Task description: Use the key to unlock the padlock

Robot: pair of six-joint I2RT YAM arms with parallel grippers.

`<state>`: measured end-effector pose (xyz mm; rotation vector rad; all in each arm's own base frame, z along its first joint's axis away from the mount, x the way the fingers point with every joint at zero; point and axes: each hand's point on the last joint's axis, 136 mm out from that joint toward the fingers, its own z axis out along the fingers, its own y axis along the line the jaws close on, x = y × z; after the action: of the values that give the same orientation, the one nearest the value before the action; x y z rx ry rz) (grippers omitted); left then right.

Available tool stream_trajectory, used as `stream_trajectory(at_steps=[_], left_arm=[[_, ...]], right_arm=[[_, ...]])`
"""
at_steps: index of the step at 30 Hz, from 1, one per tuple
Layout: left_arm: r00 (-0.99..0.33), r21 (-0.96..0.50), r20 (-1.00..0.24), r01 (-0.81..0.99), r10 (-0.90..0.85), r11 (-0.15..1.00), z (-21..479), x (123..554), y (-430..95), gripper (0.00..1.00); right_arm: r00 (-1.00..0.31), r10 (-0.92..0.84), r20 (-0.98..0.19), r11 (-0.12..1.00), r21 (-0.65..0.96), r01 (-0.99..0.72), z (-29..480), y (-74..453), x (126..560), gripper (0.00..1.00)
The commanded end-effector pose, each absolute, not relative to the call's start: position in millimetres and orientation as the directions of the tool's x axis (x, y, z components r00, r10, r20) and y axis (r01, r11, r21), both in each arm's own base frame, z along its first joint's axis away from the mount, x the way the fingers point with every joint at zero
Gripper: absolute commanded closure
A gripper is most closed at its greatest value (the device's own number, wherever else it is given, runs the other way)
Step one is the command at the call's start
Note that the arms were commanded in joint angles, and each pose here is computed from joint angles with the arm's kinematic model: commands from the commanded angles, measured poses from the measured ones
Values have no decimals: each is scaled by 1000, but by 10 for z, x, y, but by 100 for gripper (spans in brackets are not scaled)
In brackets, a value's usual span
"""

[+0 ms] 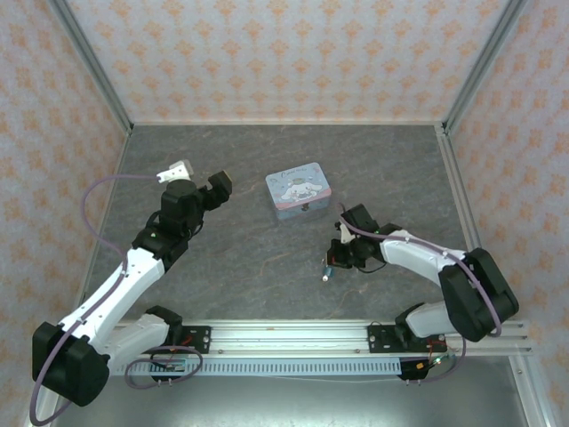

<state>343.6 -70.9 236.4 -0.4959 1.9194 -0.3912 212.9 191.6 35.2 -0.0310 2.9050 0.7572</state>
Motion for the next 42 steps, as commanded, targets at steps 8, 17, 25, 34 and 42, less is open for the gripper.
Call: stream_trajectory(at_steps=[8, 17, 25, 34, 42], left_arm=[[-355, -438, -798, -212, -486, 874, 2293, 3395, -587, 4], [-316, -400, -830, -237, -460, 885, 2415, 3320, -460, 4], [-244, -269, -901, -334, -358, 903, 2520, 3191, -135, 4], [-156, -103, -967, -489, -203, 866, 2440, 3134, 237, 2], [-298, 112, -950, -603, -92, 790, 1994, 3164, 493, 0]], right_arm=[[-964, 41, -264, 890, 447, -85, 525, 1901, 2392, 77], [-870, 82, -486, 934, 341, -103, 1059, 1578, 2705, 62], [-627, 128, -768, 987, 157, 9, 1711, 859, 2990, 40], [-402, 74, -913, 979, -9, 201, 1829, 158, 3104, 1], [-323, 143, -935, 963, 57, 262, 1501, -152, 3327, 1]])
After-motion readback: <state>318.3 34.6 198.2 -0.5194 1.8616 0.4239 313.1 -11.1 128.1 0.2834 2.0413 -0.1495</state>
